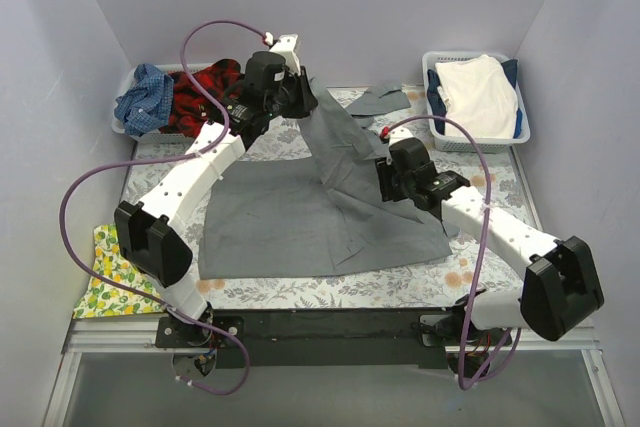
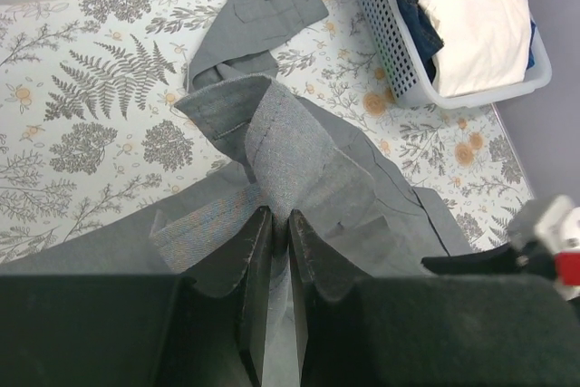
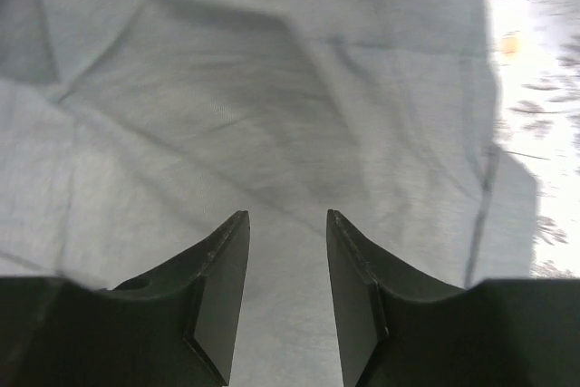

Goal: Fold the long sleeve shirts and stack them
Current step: Fold the shirt

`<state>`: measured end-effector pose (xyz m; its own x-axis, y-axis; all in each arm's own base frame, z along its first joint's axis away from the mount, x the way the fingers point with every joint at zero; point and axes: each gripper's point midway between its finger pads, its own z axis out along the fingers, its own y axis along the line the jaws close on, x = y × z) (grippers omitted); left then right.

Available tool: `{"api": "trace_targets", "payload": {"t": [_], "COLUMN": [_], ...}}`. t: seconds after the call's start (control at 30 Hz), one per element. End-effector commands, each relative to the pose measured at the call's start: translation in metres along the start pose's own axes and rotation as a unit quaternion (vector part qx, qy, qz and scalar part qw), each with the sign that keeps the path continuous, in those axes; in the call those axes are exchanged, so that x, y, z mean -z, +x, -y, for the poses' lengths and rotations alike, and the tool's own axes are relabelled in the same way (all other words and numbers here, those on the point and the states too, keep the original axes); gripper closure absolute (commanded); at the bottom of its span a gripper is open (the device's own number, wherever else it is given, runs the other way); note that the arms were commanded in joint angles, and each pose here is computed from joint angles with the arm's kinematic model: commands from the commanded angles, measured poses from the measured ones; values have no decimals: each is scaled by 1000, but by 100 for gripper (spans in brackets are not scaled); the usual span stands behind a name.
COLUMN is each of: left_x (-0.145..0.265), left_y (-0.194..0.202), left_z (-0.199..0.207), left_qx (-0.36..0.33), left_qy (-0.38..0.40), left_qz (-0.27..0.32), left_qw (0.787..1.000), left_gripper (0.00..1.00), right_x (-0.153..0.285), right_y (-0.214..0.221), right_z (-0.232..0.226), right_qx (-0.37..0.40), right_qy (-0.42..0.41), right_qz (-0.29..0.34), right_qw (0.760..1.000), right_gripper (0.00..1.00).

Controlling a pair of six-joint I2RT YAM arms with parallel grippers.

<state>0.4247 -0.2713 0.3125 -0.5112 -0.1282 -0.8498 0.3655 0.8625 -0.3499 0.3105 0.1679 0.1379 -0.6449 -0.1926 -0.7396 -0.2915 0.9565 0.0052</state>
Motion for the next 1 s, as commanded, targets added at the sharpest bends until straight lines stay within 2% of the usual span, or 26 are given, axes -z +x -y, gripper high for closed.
{"api": "trace_targets", "payload": {"t": [0.0,0.2,0.37,0.67,0.87,0.97], "left_x": [6,8,9,2,4,-3], "left_y": [-34,-37,-31,-19,11,36], "left_z": [16,17,17,13,2,-10], "left_qx": [-12,-15,-16,-19,-18,-9], "left_qy": [22,23,25,24,13,-6], "left_qz": [44,47,40,20,-12,-41], "left_qw": [999,999,999,999,1000,999], "left_gripper": [87,86,85,83,84,59], "right_x": [-11,-31,-52,-84,-83,-74], "right_y": [7,34,43,47,47,39], "right_z": [-39,-64,-71,-53,-56,-54], "right_qx": [35,51,53,34,35,34], "right_qy": [-78,-127,-133,-54,-61,-64], "right_qz": [-21,-71,-81,-92,-90,-76], "right_qw": [996,988,986,994,993,994], "right_gripper": [53,58,60,62,62,62]}}
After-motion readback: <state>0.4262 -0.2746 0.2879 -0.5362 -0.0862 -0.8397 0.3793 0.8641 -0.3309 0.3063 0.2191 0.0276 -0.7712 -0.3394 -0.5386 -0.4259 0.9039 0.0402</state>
